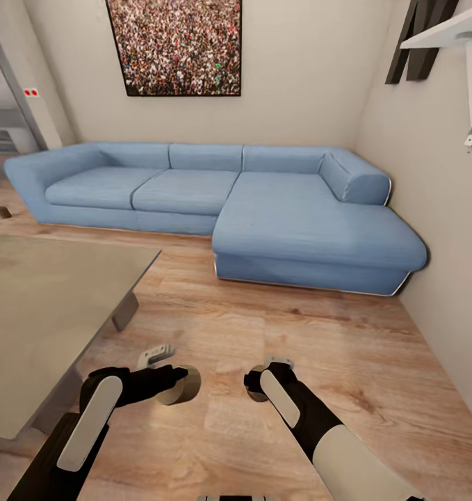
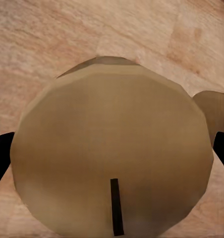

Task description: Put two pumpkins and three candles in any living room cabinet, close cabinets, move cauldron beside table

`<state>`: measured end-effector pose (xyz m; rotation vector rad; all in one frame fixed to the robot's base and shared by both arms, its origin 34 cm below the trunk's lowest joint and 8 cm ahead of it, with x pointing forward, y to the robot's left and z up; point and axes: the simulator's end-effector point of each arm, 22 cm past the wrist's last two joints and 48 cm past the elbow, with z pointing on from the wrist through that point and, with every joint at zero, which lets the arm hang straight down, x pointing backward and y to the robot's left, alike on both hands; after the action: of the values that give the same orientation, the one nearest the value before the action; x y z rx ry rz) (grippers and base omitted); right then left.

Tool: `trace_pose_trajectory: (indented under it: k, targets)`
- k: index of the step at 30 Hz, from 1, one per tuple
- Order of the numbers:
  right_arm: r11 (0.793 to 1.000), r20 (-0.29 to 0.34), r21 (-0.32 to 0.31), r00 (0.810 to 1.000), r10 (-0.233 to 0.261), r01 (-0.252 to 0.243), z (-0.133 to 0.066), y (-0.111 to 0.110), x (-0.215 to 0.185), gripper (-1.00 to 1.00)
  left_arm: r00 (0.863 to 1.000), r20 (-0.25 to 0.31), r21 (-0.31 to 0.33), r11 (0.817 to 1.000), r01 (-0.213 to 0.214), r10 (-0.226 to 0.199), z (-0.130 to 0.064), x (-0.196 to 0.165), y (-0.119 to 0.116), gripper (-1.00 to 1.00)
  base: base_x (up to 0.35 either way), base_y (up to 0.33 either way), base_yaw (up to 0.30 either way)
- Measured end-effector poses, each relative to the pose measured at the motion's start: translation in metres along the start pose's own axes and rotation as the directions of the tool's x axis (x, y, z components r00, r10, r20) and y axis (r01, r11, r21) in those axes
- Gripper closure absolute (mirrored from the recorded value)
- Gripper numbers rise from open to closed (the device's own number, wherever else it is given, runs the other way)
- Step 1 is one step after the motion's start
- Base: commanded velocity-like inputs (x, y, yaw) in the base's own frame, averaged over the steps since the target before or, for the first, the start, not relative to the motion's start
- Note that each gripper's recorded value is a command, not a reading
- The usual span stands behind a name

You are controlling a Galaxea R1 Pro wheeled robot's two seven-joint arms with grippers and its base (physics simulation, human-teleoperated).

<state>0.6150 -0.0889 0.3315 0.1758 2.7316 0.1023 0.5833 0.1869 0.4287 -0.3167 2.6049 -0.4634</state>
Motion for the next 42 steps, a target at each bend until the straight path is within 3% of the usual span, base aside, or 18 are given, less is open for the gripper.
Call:
trace_pose_trajectory:
  k: [8, 42]
  targets:
    - [1.0, 0.0, 0.0, 1.0, 0.0, 0.0, -0.015, 0.002, -0.011, 1.0, 0.999, -0.014, 0.004, 1.0, -0.03, 0.03, -0.01, -0.005, -0.015, 1.0, -0.329, 0.0, 0.001]
    - [1.0, 0.001, 0.0, 1.0, 0.002, -0.002, -0.076, 0.012, -0.058, 1.0, 0.999, -0.016, 0.005, 0.999, -0.033, 0.033, -0.063, -0.051, -0.047, 1.0, -0.33, 0.0, 0.0]
